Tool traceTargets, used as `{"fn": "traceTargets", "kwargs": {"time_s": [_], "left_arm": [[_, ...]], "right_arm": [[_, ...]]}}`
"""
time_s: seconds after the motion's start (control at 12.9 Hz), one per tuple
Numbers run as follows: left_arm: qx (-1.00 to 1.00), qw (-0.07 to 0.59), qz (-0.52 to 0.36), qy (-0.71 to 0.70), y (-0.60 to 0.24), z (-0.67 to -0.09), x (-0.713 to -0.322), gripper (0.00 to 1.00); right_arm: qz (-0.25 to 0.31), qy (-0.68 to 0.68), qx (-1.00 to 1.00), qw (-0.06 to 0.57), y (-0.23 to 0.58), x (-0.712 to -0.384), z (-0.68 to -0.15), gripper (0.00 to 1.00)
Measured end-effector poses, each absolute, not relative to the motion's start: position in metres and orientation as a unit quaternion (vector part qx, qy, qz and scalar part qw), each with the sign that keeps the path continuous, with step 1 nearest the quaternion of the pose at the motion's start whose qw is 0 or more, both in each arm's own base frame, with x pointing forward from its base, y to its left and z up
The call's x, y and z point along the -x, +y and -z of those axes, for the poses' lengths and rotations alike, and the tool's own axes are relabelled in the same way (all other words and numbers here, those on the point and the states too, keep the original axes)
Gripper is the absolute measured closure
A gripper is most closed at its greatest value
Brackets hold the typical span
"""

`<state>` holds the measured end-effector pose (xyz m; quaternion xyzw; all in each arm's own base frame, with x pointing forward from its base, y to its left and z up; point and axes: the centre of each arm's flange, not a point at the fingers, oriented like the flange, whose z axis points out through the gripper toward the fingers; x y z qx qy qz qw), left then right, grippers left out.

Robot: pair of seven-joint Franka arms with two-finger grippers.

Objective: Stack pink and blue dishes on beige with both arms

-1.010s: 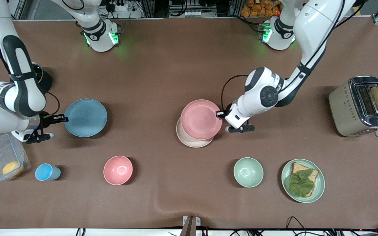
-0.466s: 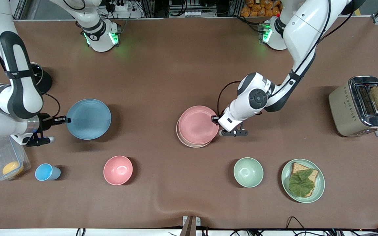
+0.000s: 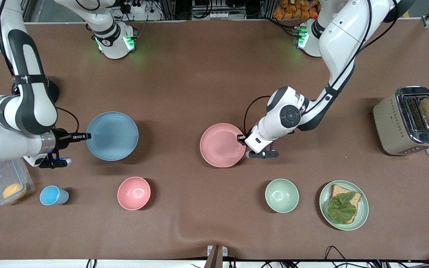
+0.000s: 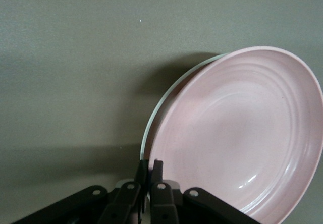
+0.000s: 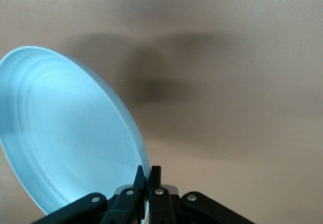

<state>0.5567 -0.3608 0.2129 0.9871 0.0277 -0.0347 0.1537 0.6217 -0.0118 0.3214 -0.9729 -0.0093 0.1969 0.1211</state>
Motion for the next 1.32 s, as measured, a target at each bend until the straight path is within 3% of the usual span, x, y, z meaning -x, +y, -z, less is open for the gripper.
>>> {"fn": "traceTargets", "kwargs": {"time_s": [0.31,0.54,0.85,1.09,1.17,1.32], "left_arm": [[-0.987,0.153,0.04,0.029,-0.361,-0.205,-0.556,0.95],[-0.987,0.153,0.04,0.029,-0.361,-0.205,-0.556,0.84],[-0.986,0.159,0.026,0.032,-0.36,-0.219,-0.567,0.39],[-0.988,0.149,-0.011,0.035,-0.336,-0.279,-0.592,0.09],[-0.991,0.127,-0.025,0.031,-0.316,-0.309,-0.601,0.0],[-0.995,0.072,-0.056,0.029,-0.264,-0.367,-0.616,0.0]], "right_arm": [[-0.204,-0.002,0.972,0.115,0.007,-0.626,-0.336,0.95],[-0.204,0.005,0.972,0.118,0.02,-0.629,-0.345,0.95],[-0.209,0.02,0.969,0.129,0.056,-0.629,-0.35,0.95],[-0.215,0.037,0.966,0.136,0.099,-0.626,-0.352,0.95],[-0.213,0.042,0.967,0.135,0.12,-0.625,-0.353,0.95],[-0.204,0.056,0.969,0.131,0.166,-0.621,-0.35,0.95]]}}
